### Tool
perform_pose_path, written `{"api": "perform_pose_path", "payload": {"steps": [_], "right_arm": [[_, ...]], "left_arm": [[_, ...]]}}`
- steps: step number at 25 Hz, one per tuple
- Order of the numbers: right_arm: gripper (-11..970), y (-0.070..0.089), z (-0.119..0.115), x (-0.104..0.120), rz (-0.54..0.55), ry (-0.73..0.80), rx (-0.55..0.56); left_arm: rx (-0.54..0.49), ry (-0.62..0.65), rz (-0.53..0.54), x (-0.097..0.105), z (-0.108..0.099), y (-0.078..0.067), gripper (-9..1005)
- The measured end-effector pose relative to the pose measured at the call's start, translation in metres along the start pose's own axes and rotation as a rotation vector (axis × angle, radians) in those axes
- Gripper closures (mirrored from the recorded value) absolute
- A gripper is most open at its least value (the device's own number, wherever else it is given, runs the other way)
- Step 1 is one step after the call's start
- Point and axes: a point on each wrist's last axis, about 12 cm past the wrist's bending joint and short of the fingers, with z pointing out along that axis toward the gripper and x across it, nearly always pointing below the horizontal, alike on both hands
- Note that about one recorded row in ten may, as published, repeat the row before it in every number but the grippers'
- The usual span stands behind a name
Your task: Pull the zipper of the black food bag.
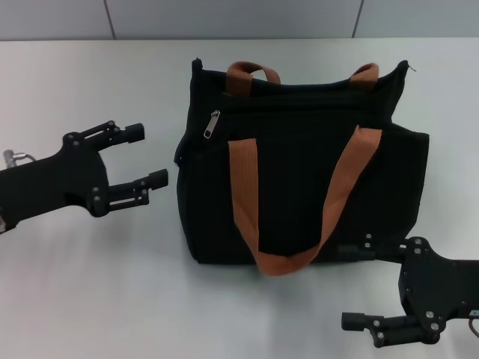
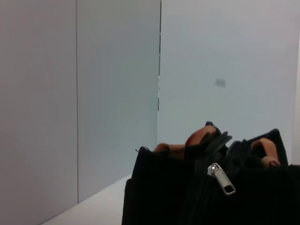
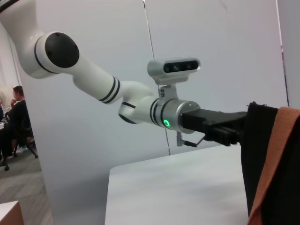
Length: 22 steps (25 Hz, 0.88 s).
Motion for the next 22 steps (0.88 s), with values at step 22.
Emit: {"api": "perform_pose_path", "payload": {"steps": [22], "right_arm": [[136,0.009,-0.005,0.007,-0.028,0.002,0.01]], "left_arm": [[0.007,0.035,0.067,-0.006,0.046,0.009,243]]}}
